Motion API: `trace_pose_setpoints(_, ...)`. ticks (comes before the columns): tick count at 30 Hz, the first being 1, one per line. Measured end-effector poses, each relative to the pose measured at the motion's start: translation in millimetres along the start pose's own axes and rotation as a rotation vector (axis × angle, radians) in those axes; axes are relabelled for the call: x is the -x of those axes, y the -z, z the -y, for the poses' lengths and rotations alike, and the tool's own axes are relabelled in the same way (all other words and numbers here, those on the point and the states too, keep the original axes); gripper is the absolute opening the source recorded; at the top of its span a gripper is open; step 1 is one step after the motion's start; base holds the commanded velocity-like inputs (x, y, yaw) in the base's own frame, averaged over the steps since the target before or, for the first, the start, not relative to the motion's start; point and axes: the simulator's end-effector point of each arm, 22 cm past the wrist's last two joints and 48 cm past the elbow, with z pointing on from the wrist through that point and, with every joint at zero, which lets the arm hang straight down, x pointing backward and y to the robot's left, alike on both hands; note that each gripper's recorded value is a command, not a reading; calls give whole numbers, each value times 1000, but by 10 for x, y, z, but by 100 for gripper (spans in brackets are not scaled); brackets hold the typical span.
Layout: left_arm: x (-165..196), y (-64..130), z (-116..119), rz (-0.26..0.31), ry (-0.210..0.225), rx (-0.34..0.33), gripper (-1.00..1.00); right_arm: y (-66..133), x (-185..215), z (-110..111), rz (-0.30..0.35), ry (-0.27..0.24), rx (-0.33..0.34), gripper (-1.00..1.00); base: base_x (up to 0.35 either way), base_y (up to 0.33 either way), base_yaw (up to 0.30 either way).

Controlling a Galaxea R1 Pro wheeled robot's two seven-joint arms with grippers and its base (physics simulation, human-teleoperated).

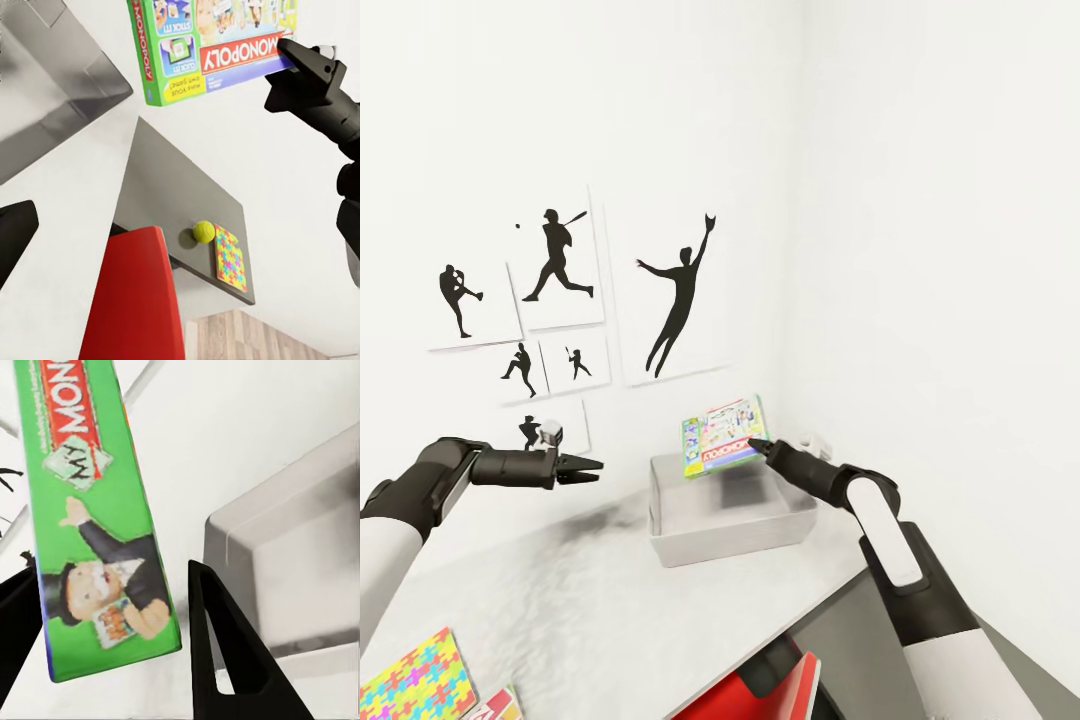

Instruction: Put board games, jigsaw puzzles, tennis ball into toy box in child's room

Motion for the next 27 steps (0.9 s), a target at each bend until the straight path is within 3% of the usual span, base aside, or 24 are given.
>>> trace_pose_setpoints(5,7,19,-3,4,1,1,100,2,52,-37,-45,5,3,-100,0,0,0)
trace_pose_setpoints(8,12,24,-1,6,5,0,100,-44,263,47,-54,-5,-44,-100,0,0,0)
trace_pose_setpoints(10,12,21,-2,6,13,0,100,-128,334,133,-80,-30,-82,-100,0,0,0)
trace_pose_setpoints(14,13,7,5,6,24,-3,100,-371,456,277,-161,-146,-128,-100,0,0,0)
trace_pose_setpoints(16,13,-2,11,5,25,-5,100,-420,527,291,-177,-179,-135,-100,0,0,0)
trace_pose_setpoints(22,14,-10,17,5,25,-7,100,-519,657,385,-219,-236,-181,-100,0,0,0)
trace_pose_setpoints(27,21,-10,25,5,30,-7,100,-539,683,392,-225,-251,-188,-100,0,0,0)
